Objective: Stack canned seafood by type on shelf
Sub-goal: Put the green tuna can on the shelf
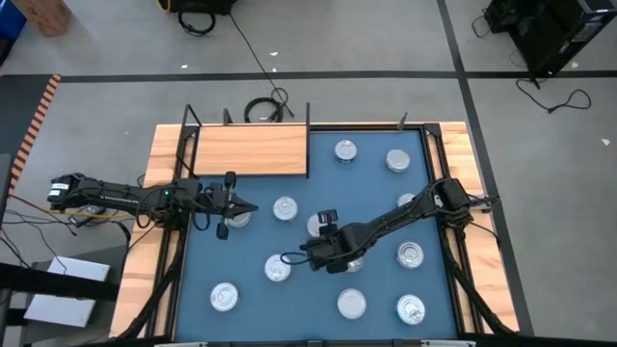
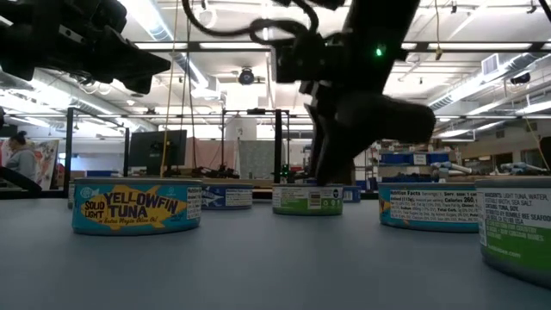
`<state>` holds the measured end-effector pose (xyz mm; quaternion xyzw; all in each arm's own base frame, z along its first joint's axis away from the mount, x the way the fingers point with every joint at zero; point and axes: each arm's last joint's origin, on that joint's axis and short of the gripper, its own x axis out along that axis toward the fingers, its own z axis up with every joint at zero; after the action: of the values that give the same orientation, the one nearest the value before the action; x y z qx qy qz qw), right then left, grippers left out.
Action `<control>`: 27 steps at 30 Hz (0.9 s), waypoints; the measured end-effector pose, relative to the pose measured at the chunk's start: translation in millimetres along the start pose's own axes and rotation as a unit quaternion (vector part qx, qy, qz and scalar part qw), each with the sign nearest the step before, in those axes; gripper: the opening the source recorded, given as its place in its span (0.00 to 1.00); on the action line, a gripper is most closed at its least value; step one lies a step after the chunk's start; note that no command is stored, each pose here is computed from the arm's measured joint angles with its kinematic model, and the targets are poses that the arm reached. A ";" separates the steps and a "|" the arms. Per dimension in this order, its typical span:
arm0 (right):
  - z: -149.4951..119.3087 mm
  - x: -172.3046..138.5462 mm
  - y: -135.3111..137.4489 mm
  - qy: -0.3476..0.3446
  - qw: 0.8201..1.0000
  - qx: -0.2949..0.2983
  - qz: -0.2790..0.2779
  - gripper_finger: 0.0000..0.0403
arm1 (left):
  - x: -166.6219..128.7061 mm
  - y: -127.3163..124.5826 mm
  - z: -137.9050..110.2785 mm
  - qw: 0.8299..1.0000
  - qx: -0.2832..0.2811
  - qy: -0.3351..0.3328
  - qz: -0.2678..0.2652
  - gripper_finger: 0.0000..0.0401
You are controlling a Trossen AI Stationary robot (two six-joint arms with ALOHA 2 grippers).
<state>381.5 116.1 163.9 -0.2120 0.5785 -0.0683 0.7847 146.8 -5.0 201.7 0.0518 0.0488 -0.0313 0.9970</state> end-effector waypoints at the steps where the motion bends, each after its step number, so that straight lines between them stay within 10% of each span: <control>1: -0.5 1.9 0.9 -0.004 1.000 0.002 0.001 0.26 | 0.0 0.0 0.0 1.000 0.000 0.000 0.000 0.01; 27: -10.3 7.7 -27.7 -0.009 0.996 0.050 0.076 0.01 | 0.0 0.0 -0.4 1.000 0.000 0.001 0.001 0.01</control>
<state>378.1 85.8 166.1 -0.1290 0.5815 -0.0355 0.8025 146.8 -4.9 201.2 0.0519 0.0495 -0.0308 0.9970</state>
